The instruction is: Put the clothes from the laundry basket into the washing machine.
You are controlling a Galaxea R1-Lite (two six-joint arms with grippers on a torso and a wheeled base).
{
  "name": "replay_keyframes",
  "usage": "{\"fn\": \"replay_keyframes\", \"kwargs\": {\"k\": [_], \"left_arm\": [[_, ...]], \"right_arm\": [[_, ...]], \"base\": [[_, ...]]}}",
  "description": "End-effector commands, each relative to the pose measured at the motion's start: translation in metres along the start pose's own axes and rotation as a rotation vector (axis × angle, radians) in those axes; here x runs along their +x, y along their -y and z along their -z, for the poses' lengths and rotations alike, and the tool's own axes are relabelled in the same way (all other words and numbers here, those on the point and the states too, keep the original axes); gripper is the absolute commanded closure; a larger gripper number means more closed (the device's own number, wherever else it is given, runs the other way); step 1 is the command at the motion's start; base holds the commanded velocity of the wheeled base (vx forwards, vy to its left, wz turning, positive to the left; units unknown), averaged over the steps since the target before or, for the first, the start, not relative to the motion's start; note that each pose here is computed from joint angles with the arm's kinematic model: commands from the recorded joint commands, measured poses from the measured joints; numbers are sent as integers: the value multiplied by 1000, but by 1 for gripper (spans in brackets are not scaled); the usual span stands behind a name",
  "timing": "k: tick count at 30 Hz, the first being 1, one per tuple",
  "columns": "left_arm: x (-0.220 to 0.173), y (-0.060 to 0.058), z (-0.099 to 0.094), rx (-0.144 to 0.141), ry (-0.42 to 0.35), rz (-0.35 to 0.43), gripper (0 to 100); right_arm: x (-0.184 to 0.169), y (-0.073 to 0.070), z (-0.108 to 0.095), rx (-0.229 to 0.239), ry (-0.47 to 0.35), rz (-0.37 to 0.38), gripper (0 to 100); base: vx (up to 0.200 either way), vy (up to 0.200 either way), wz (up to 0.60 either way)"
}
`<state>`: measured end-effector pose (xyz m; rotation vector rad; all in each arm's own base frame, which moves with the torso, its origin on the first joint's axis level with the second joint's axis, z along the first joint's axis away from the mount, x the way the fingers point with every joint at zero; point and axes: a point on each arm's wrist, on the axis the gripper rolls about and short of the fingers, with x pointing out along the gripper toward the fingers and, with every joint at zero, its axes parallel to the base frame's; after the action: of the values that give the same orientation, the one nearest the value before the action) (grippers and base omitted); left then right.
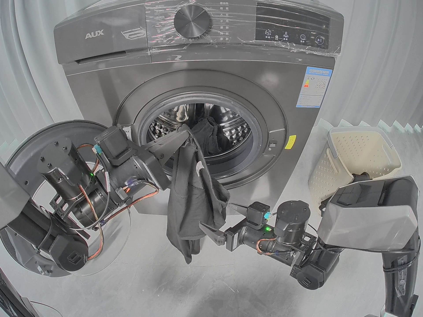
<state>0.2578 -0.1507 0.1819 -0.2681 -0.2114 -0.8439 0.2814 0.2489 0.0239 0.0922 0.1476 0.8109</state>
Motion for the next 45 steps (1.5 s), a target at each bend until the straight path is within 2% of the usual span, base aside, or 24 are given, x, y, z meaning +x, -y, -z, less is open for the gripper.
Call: {"fn": "replay_keyframes", "kwargs": {"k": [1, 5, 13, 19, 23, 24, 28, 37, 40, 42, 43, 45], "left_arm": [[-1, 0, -1, 1, 2, -2, 100], [-1, 0, -2, 2, 5, 0, 100], [0, 1, -3, 4, 12, 3, 100], [2, 3, -5, 4, 18, 11, 100], [3, 4, -6, 5, 24, 17, 100], [4, 4, -7, 5, 27, 18, 100], [4, 4, -7, 5, 32, 17, 100], [2, 2, -8, 7, 35, -4, 100], [-2, -1, -7, 8, 26, -23, 100], [-2, -1, -7, 8, 26, -23, 100], [-16, -9, -7, 12, 3, -65, 100], [-24, -13, -3, 11, -26, -80, 100]], "right_arm": [[16, 9, 7, -2, 19, -12, 0], [25, 15, 9, -8, 35, -28, 0], [40, 9, -2, -43, 105, -46, 0], [56, 13, 15, -49, 108, -10, 0], [66, 11, 24, -48, 121, 10, 0], [68, 10, 26, -48, 122, 17, 100], [70, 10, 31, -41, 119, 31, 100], [69, 8, 26, -32, 130, 28, 100], [63, 12, 11, -30, 150, 45, 100], [63, 12, 11, -30, 150, 45, 100], [53, 23, -10, -24, 185, 87, 100], [48, 33, -26, -26, 220, 118, 100]], "base": [[0, 0, 0], [0, 0, 0], [0, 0, 0], [0, 0, 0], [0, 0, 0], [0, 0, 0], [0, 0, 0], [0, 0, 0], [0, 0, 0], [0, 0, 0], [0, 0, 0], [0, 0, 0]]}}
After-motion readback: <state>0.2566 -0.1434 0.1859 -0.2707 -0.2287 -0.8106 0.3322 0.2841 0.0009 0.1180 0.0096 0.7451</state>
